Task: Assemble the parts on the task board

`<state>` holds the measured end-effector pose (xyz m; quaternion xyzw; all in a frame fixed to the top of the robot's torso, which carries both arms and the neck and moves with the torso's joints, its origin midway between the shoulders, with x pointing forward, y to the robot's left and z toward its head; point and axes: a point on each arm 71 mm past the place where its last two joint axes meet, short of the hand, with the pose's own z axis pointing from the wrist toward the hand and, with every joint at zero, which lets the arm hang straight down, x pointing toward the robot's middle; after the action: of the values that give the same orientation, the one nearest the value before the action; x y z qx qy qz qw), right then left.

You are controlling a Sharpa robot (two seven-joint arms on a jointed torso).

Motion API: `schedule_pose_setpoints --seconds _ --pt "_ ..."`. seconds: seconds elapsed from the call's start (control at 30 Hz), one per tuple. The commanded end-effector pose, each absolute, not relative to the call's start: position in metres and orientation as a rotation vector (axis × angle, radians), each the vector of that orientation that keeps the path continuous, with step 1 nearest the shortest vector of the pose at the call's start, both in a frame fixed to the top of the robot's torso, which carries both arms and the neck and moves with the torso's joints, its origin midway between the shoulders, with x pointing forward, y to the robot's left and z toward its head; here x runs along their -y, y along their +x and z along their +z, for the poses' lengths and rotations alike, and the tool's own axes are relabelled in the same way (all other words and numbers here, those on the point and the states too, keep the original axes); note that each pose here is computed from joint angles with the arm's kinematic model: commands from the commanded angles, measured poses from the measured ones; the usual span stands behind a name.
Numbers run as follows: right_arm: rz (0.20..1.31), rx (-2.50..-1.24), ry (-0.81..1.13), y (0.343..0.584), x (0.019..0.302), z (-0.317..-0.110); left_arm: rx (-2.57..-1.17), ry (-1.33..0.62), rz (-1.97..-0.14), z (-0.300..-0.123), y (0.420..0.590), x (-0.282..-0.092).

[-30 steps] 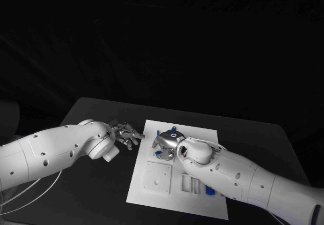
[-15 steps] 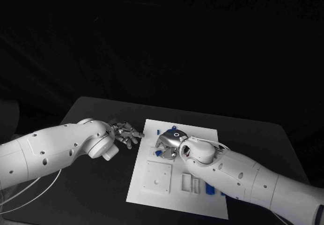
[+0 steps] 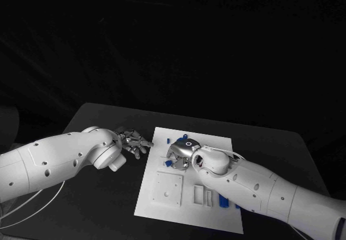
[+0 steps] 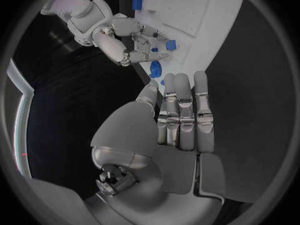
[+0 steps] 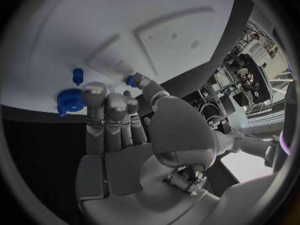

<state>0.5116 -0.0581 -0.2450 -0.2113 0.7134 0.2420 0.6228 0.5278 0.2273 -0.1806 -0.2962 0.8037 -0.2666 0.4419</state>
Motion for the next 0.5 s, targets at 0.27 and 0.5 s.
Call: schedule_pose_setpoints --seconds 0.27,0.5 --pt "0.559 -1.665 -0.501 0.5112 0.0555 -0.2480 -1.996 -0.729 -0.679 -0.1783 0.5277 -0.2239" --pt "0.560 -1.676 -0.504 0.5111 0.0545 -0.2493 -1.998 -0.726 -0.681 -0.1777 0.5275 -0.2231"
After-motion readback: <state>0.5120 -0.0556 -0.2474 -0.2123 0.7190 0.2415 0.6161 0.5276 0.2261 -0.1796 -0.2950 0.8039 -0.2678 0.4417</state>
